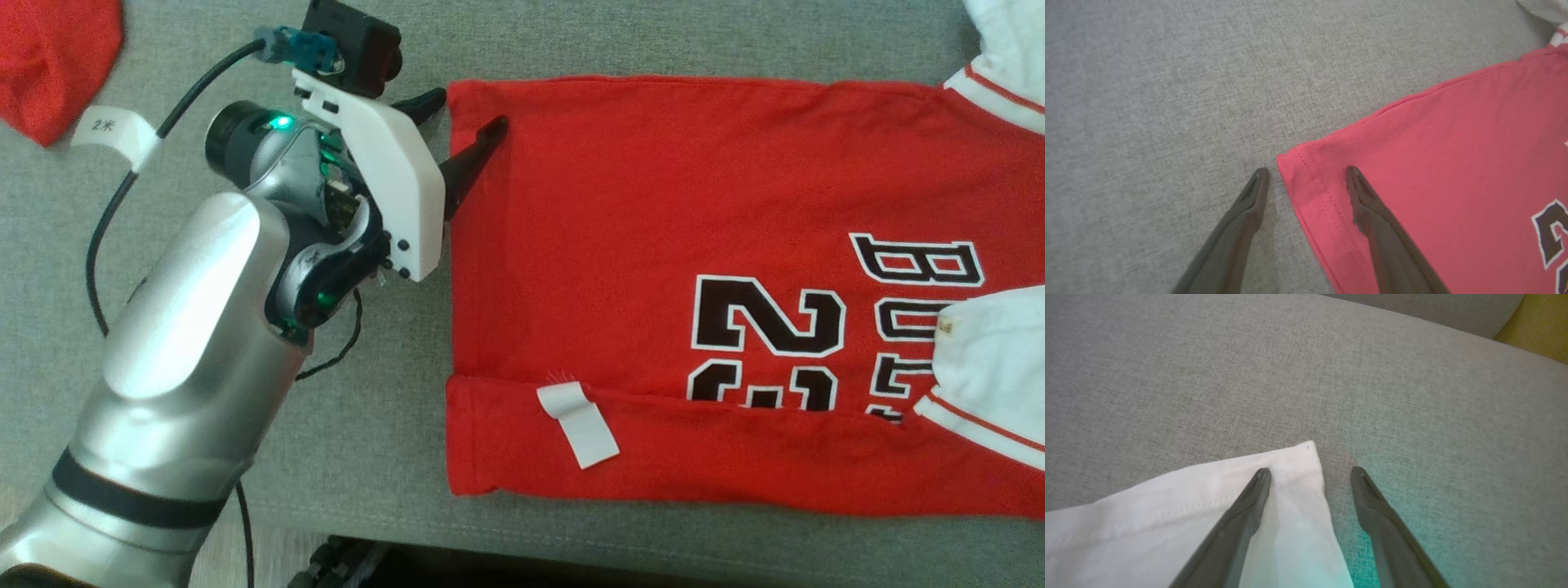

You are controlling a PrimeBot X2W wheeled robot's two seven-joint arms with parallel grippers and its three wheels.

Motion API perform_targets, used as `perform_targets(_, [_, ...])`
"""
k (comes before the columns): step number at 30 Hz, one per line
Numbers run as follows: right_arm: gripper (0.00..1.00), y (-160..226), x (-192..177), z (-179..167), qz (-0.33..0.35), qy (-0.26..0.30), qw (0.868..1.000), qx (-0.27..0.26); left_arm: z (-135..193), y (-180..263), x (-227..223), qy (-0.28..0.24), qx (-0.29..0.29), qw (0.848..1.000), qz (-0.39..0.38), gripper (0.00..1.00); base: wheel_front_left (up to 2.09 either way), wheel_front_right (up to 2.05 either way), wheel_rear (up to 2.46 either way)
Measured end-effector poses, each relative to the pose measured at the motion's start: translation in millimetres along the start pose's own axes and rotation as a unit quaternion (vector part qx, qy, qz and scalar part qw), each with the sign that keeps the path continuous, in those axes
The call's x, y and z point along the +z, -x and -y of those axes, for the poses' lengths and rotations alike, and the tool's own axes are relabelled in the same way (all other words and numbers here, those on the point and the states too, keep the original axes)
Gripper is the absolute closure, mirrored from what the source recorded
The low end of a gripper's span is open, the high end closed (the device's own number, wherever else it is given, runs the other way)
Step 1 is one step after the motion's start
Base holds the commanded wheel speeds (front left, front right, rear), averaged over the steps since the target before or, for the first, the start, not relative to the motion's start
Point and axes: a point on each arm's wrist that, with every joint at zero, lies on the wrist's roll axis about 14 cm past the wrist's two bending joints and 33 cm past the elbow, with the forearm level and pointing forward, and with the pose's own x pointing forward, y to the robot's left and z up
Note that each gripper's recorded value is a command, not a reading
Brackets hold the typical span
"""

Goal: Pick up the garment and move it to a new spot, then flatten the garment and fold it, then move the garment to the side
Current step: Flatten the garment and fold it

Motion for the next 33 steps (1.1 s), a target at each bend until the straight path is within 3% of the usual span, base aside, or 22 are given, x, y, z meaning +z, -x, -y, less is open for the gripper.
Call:
perform_targets(5, [0.00,-1.2,0.4,-3.9,0.003,0.003,1.000,0.006,2.1,-1.2,-0.9,-0.003,-0.004,1.000,-0.002,0.00,0.00,0.00,0.00])
perform_targets(6, [0.42,-1.2,1.2,-5.2,0.005,0.002,1.000,0.009,2.7,-1.3,-1.0,-0.003,-0.005,1.000,-0.002,0.57,0.00,0.00,0.00])
perform_targets(7, [1.00,-1.4,1.8,-6.5,0.006,0.000,1.000,0.011,2.3,-1.4,-0.5,-0.002,-0.004,1.000,-0.001,1.00,0.00,0.00,0.00])
perform_targets(13, [1.00,1.0,13.4,-24.3,0.043,-0.011,0.998,0.047,5.0,-3.7,3.6,-0.004,-0.004,1.000,0.009,1.00,0.00,0.00,0.00])
perform_targets(23, [1.00,40.4,73.5,1.2,0.164,-0.040,0.985,0.032,-1.3,8.8,33.7,0.008,0.011,0.998,0.069,1.00,0.00,0.00,0.00])
perform_targets(33, [1.00,75.8,50.9,6.9,0.155,-0.017,0.987,0.038,11.8,29.0,45.6,0.025,-0.001,0.994,0.110,1.00,0.00,0.00,0.00])
